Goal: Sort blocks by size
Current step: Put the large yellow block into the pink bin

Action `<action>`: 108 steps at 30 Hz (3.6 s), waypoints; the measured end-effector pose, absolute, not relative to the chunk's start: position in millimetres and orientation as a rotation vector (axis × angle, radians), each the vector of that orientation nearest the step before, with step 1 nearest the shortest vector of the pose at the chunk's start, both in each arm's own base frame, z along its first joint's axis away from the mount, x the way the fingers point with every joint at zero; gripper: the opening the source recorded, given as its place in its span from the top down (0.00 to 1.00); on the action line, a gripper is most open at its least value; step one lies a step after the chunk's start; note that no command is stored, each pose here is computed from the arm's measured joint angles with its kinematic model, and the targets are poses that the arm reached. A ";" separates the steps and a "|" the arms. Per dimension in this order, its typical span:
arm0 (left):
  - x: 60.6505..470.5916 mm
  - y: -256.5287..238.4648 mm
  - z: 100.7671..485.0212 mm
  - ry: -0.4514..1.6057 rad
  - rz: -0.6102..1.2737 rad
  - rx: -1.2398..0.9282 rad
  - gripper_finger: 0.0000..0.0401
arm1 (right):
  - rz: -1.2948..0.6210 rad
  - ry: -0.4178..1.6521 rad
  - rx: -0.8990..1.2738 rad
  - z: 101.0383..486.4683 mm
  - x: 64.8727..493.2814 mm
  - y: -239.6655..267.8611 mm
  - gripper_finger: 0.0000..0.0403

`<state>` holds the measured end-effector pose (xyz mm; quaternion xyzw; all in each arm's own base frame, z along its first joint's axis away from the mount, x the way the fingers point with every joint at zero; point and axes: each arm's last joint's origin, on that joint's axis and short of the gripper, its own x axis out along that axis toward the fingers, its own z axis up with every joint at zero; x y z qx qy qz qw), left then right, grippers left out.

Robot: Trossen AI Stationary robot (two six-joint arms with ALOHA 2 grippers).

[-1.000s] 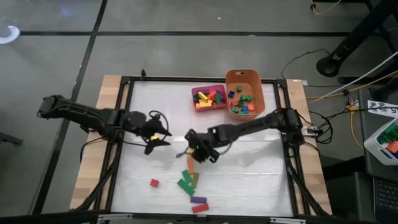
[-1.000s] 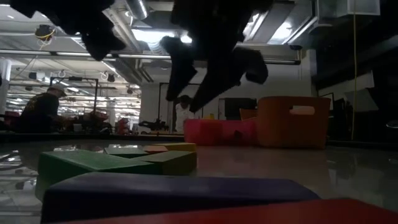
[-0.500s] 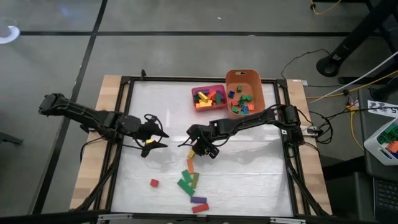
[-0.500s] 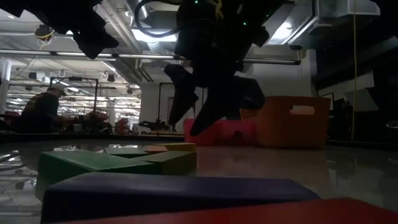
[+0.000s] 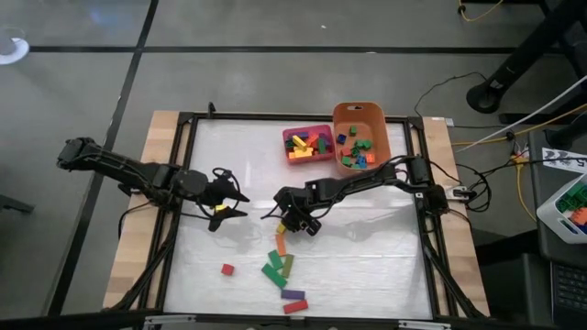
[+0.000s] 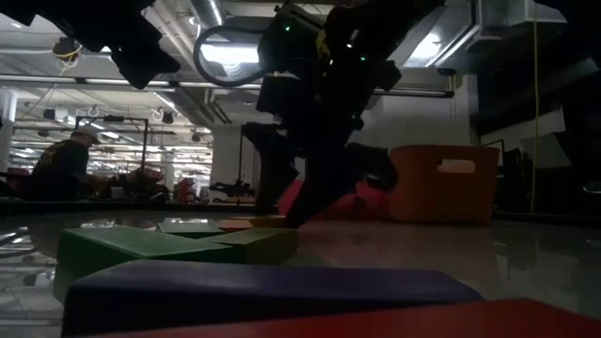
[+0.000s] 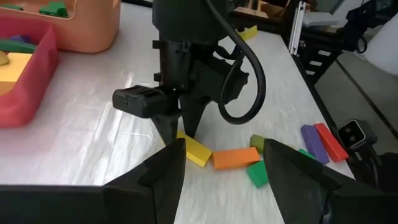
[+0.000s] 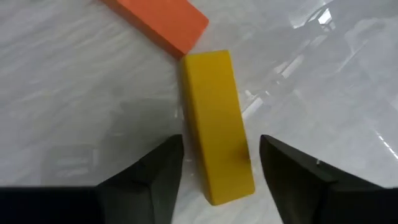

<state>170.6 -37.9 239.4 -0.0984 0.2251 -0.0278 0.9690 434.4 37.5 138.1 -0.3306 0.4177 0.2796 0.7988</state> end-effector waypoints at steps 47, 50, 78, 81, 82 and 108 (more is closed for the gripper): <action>164.6 -53.0 235.4 0.512 -0.128 -0.216 0.50 | 0.480 1.057 -0.727 216.9 449.6 -4.6 0.67; 164.6 -53.0 235.4 0.511 -0.128 -0.216 0.50 | 0.535 1.041 -0.695 205.7 454.1 -0.6 0.59; 165.3 -53.9 231.4 0.546 -0.128 -0.195 0.50 | 0.624 1.122 -0.669 149.7 465.2 0.1 0.59; 165.2 -53.9 231.4 0.547 -0.127 -0.196 0.50 | 0.625 1.125 -0.669 149.7 465.0 0.1 0.59; 165.2 -53.8 231.2 0.549 -0.127 -0.197 0.50 | 0.625 1.126 -0.668 149.7 464.9 0.1 0.59; 165.3 -53.9 231.5 0.550 -0.110 -0.258 0.50 | 0.242 1.463 -1.001 236.2 460.4 -50.9 0.74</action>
